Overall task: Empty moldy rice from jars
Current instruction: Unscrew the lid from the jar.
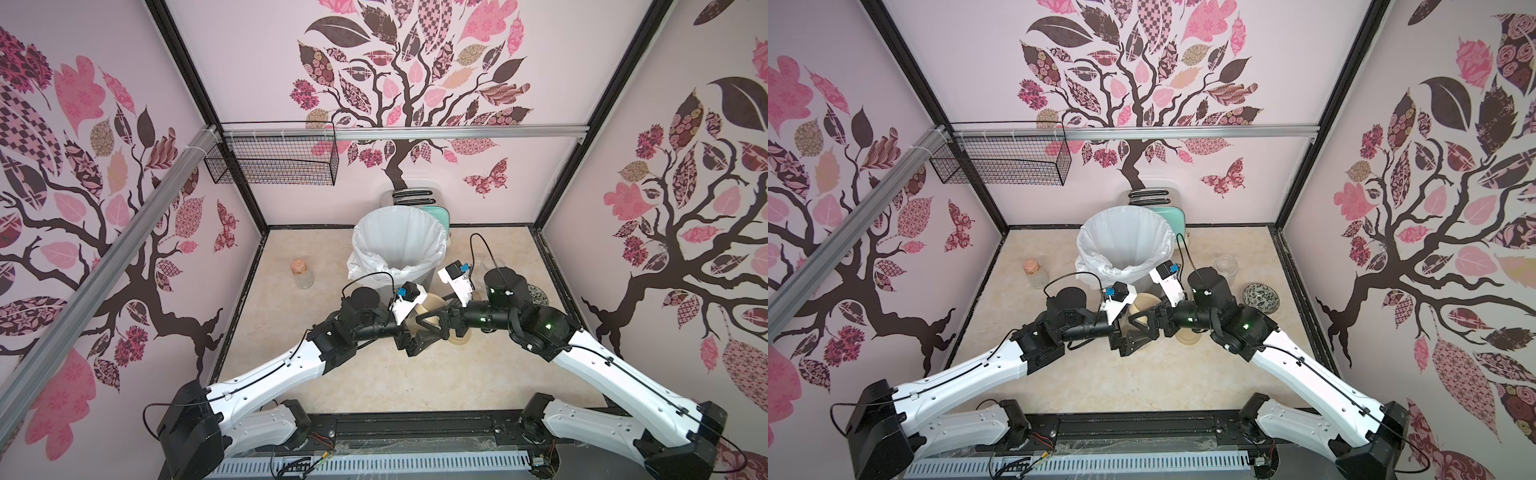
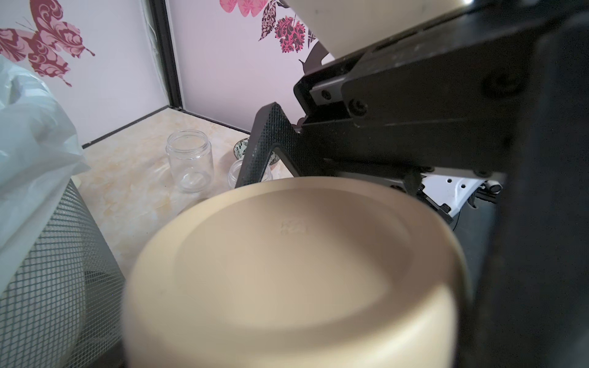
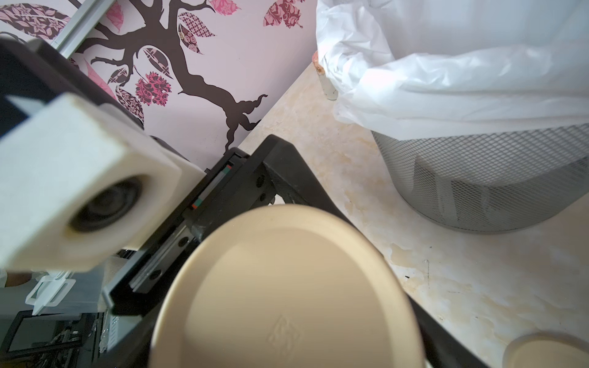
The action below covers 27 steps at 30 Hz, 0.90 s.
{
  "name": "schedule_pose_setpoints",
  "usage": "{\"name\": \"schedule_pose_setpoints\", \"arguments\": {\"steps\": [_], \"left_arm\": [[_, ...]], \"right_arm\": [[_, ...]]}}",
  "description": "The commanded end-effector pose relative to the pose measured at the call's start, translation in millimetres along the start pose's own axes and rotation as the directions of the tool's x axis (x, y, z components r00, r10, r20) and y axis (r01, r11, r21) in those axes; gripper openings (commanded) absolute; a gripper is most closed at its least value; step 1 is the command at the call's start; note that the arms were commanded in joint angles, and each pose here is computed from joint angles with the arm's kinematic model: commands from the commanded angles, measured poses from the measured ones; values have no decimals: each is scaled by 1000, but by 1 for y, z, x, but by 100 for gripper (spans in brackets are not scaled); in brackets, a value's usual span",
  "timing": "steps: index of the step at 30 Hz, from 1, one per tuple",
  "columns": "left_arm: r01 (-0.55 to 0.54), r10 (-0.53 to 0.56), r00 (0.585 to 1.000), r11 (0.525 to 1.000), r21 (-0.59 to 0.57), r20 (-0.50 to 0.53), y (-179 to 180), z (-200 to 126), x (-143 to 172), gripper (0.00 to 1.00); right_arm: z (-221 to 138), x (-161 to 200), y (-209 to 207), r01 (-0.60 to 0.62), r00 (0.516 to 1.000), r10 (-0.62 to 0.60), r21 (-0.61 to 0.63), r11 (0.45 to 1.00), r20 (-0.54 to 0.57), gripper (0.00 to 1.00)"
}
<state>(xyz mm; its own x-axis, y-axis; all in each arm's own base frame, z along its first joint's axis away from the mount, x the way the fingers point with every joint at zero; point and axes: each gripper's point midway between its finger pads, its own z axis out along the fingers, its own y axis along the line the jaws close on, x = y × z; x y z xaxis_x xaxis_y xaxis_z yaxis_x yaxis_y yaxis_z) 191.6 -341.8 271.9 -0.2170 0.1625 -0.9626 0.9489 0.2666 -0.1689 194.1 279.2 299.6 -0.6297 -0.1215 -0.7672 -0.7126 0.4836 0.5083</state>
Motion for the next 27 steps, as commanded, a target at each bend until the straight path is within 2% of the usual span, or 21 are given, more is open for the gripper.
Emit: {"name": "schedule_pose_setpoints", "arguments": {"steps": [1, 11, 20, 24, 27], "left_arm": [[32, -32, 999, 999, -4, -9, 3, 0, 1, 97], [83, -83, 996, 995, 62, 8, -5, -2, 1, 96], [75, -74, 997, 991, 108, -20, -11, 1, 4, 84], [56, -53, 998, 992, 110, -26, -11, 2, 3, 76], [47, -45, 999, 993, 111, -23, -12, 2, 2, 74]], "right_arm": [[-29, -44, 44, 109, 985, -94, -100, 989, 147, 61], [-36, -49, 50, 122, 978, -99, -113, 986, 185, 61], [-36, -46, 51, 114, 978, -89, -131, 985, 188, 61], [-34, -43, 49, 104, 980, -78, -134, 985, 183, 64], [-32, -42, 48, 97, 981, -72, -134, 986, 181, 66]]}}
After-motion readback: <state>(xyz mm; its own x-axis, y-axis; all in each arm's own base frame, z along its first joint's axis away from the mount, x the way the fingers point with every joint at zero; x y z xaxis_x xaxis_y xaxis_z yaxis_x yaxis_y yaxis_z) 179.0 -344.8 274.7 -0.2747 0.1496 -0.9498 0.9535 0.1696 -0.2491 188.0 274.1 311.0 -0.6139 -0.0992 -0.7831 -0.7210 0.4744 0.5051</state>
